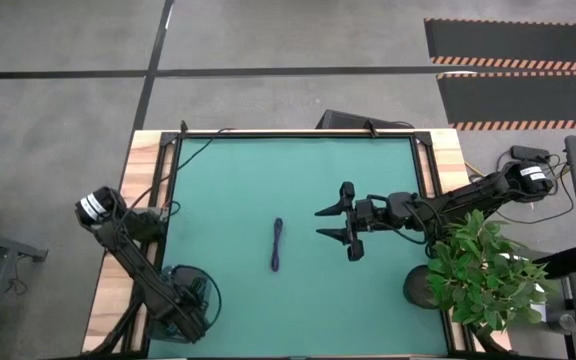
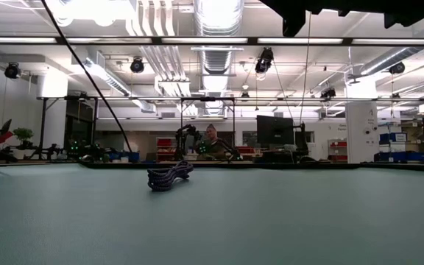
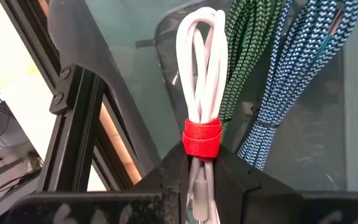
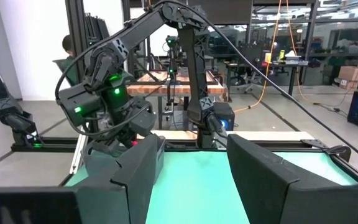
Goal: Pick and place USB-C Cables
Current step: Put the white charger cable into the gray bin
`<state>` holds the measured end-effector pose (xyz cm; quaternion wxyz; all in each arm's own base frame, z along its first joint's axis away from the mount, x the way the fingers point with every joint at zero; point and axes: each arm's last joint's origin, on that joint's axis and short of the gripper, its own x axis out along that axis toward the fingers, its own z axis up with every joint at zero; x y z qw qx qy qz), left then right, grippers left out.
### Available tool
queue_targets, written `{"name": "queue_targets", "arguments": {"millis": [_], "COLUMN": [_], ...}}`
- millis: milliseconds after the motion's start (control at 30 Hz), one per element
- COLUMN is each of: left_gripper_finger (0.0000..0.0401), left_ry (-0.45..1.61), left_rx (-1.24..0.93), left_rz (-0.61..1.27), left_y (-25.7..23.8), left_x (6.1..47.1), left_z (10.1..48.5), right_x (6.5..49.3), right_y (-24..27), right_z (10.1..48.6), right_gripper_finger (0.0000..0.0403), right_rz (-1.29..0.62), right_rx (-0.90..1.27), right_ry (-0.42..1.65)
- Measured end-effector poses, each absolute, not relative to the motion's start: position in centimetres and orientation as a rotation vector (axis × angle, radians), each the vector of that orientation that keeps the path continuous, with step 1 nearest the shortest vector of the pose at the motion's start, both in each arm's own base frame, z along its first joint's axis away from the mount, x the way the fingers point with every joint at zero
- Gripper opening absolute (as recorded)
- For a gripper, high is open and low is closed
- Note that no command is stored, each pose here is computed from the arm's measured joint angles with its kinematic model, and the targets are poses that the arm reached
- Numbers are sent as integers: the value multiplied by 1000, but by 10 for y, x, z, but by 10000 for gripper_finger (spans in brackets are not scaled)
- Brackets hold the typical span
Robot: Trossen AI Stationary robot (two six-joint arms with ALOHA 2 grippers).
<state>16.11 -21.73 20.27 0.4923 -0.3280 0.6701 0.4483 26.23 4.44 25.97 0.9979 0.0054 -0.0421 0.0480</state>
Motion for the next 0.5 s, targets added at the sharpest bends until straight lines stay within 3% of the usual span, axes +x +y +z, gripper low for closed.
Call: {"name": "queue_targets", "arguments": {"millis": [500], "left_gripper_finger": [35], "left_ry": [1633], "left_rx": [-778], "left_rz": [1096], "left_y": [-221], "left_x": [161], "left_z": [197], "right_x": [262], "right_y": [44], "right_z": [259], "right_gripper_finger": [187], "right_rz": [96], "right_rx": [10], "right_ry": [-81]}}
